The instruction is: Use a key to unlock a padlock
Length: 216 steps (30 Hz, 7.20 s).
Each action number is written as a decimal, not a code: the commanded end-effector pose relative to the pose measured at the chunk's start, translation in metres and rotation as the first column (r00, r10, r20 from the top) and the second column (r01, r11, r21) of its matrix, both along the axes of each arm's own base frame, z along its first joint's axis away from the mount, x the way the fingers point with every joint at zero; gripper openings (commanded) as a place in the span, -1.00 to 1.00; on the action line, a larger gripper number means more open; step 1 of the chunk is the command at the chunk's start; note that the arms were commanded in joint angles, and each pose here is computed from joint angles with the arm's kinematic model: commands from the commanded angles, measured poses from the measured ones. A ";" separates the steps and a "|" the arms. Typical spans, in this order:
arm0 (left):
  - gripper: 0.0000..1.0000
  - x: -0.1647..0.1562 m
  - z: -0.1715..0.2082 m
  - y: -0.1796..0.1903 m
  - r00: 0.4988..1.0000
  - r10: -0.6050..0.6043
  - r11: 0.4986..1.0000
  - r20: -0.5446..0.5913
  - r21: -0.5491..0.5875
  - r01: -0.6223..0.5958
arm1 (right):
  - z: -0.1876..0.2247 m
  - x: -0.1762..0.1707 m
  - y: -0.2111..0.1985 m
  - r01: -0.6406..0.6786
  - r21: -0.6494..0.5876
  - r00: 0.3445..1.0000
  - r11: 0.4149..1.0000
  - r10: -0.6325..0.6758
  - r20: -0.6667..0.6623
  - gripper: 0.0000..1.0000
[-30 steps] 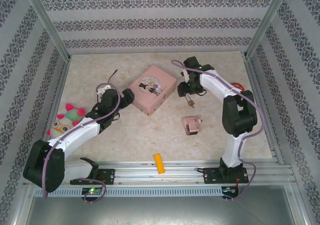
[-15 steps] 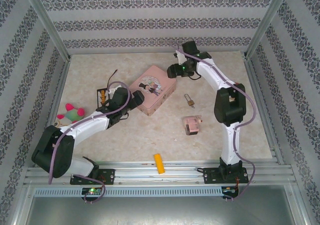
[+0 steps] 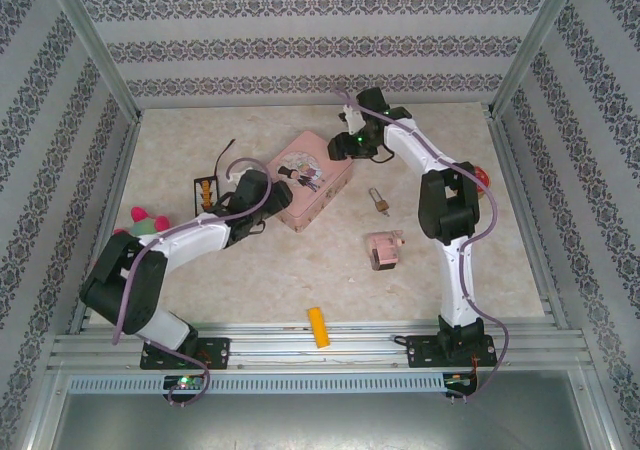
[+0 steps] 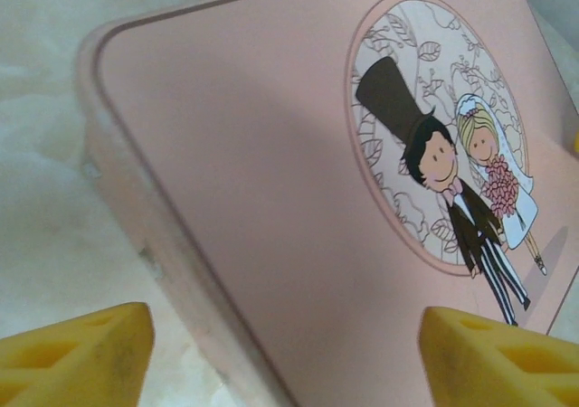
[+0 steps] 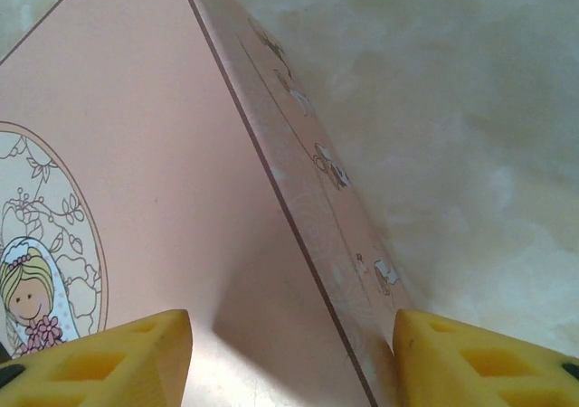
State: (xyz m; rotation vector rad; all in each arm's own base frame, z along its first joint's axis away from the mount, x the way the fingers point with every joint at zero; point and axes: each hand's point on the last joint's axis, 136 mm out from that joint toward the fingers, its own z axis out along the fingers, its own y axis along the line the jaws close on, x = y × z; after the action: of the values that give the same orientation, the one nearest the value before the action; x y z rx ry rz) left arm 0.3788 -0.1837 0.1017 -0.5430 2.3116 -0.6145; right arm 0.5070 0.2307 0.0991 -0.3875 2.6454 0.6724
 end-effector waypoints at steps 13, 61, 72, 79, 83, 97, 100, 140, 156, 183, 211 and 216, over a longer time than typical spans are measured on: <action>0.34 0.056 0.010 -0.014 0.987 -0.105 0.994 0.119 -0.001 0.106 | -0.007 -0.100 0.018 0.087 0.008 0.986 0.996 -0.085 -0.143 0.12; 0.99 0.065 0.090 0.035 0.966 -0.065 0.996 0.250 0.069 0.049 | 0.063 -0.124 -0.058 0.360 -0.061 0.931 0.931 -0.354 0.085 0.43; 0.99 -0.010 0.139 0.113 0.897 0.042 0.947 0.439 0.269 -0.176 | 0.097 -0.154 -0.154 0.544 -0.083 0.816 0.835 -0.504 0.284 0.64; 0.99 -0.069 0.146 0.164 0.828 0.117 0.871 0.549 0.345 -0.351 | 0.112 -0.180 -0.197 0.623 -0.075 0.719 0.779 -0.532 0.446 0.96; 0.99 -0.090 0.133 0.183 0.805 0.133 0.825 0.578 0.385 -0.413 | 0.117 -0.191 -0.211 0.641 -0.070 0.665 0.765 -0.506 0.549 0.96; 0.99 -0.088 0.082 0.204 0.815 0.026 0.706 0.579 0.566 -0.425 | 0.098 -0.192 -0.224 0.624 0.002 0.508 0.782 -0.407 0.759 0.96; 0.99 -0.079 0.071 0.207 0.822 0.030 0.738 0.569 0.542 -0.402 | 0.089 -0.186 -0.227 0.619 -0.006 0.493 0.785 -0.383 0.781 0.96; 0.99 0.013 -0.008 0.173 0.822 -0.299 0.868 0.484 0.496 0.025 | 0.077 -0.160 -0.255 0.578 0.163 0.310 0.799 -0.401 0.862 0.96; 0.99 0.013 -0.008 0.173 0.822 -0.300 0.868 0.485 0.496 0.024 | 0.070 -0.178 -0.243 0.513 0.170 0.329 0.842 -0.375 0.867 0.96; 0.99 0.013 -0.007 0.166 0.809 -0.337 0.865 0.482 0.498 0.063 | 0.009 -0.120 -0.238 0.502 0.164 0.502 0.849 -0.441 0.745 0.96; 0.99 0.013 -0.008 0.166 0.808 -0.337 0.864 0.483 0.499 0.062 | 0.007 -0.117 -0.209 0.367 0.120 0.583 0.922 -0.329 0.743 0.96; 0.99 0.012 -0.008 0.169 0.813 -0.321 0.865 0.485 0.499 0.044 | 0.007 -0.117 -0.209 0.366 0.121 0.584 0.923 -0.329 0.742 0.97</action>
State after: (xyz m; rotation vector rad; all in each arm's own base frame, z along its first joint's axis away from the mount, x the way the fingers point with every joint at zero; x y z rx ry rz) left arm 0.3901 -0.0156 0.0903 0.0967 1.8627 -0.2420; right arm 0.3876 0.0145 0.0961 -0.0564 1.8653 0.2090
